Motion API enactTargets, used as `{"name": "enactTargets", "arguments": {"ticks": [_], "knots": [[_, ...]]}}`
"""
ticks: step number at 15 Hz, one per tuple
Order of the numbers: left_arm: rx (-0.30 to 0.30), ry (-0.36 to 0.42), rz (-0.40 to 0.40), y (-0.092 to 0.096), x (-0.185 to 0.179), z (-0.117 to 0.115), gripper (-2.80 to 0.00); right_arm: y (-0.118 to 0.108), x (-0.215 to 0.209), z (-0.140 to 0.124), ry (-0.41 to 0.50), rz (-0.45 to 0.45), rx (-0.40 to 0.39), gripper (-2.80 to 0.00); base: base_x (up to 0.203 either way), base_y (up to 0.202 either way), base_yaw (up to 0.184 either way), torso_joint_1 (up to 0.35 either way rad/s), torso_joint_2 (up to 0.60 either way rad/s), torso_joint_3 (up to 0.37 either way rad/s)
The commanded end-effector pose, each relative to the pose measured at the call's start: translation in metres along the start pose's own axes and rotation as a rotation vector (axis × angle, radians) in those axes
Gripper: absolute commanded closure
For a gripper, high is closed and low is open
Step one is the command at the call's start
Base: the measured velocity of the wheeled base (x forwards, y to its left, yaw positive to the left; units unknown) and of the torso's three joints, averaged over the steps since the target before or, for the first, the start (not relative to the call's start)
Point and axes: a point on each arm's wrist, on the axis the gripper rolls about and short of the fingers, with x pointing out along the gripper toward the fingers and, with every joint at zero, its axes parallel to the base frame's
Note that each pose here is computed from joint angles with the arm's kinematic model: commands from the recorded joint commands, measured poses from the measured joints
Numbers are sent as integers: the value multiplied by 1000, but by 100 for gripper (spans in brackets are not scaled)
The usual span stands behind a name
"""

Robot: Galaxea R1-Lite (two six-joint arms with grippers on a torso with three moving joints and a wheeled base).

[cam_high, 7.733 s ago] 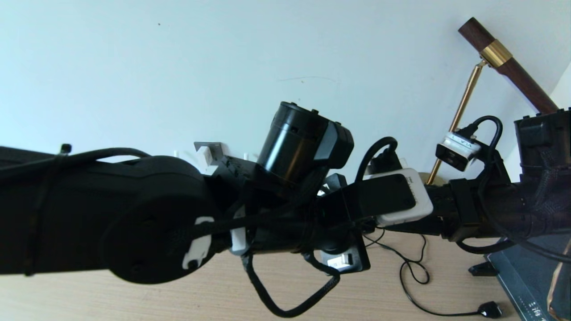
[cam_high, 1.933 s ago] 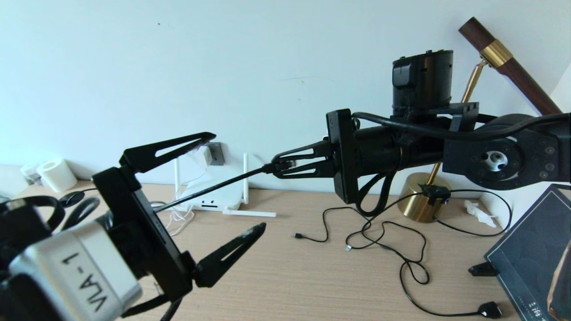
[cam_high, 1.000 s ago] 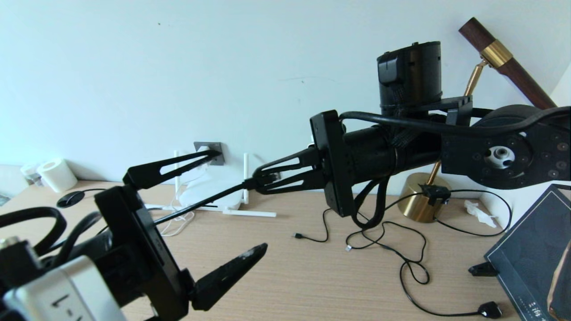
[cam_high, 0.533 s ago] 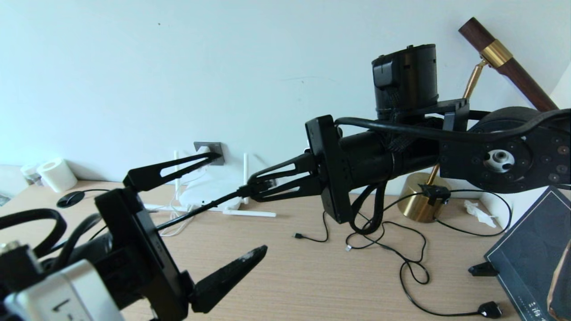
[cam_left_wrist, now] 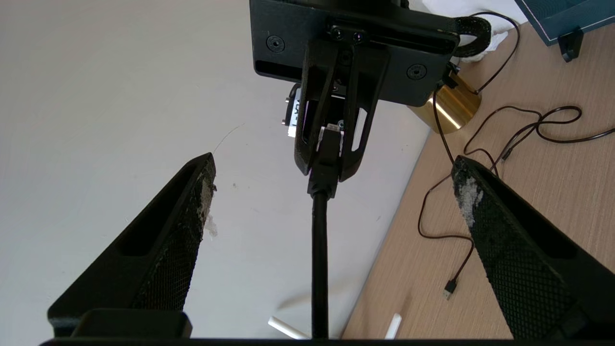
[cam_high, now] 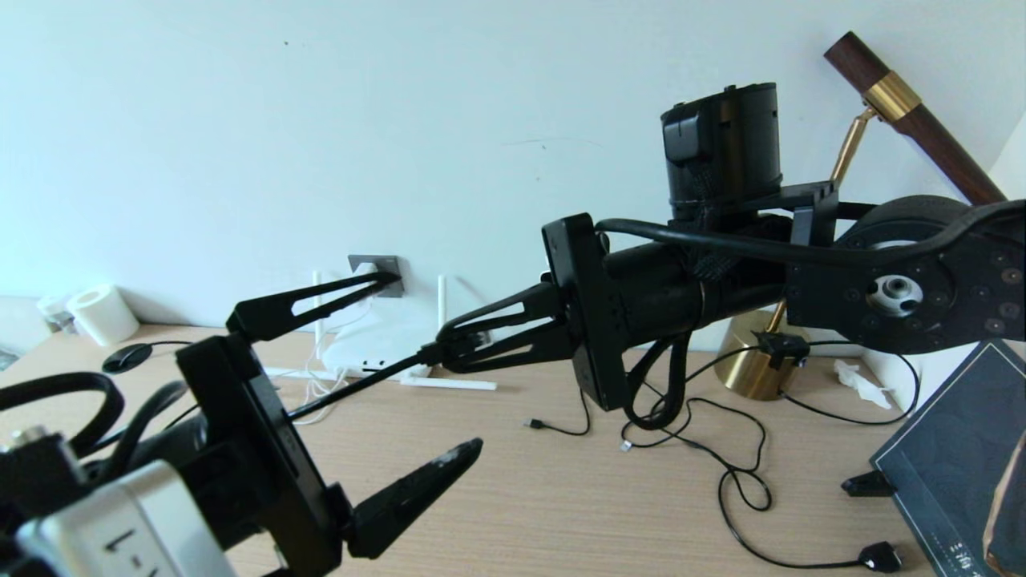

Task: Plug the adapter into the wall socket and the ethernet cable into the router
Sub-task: Hand it to the other hand

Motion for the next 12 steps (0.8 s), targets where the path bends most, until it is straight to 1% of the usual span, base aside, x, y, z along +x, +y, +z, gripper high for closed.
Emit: {"name": "enactTargets", "arguments": {"ticks": [1,4,5,12], "knots": [[5,0,-2,-1,1,-1,-280,-1,1,0,8,-2,11,0,0,0,0,0,0,0],[4,3,-7,-2,0,-1,-280,-1,2,0,10,-4,11,0,0,0,0,0,0,0],[4,3,-6,-2,0,-1,0,-1,4,-1,16,-6,10,0,0,0,0,0,0,0],[1,10,-20,-6,-2,-3,0,-1,5,-3,24,-8,8,0,0,0,0,0,0,0]]}}
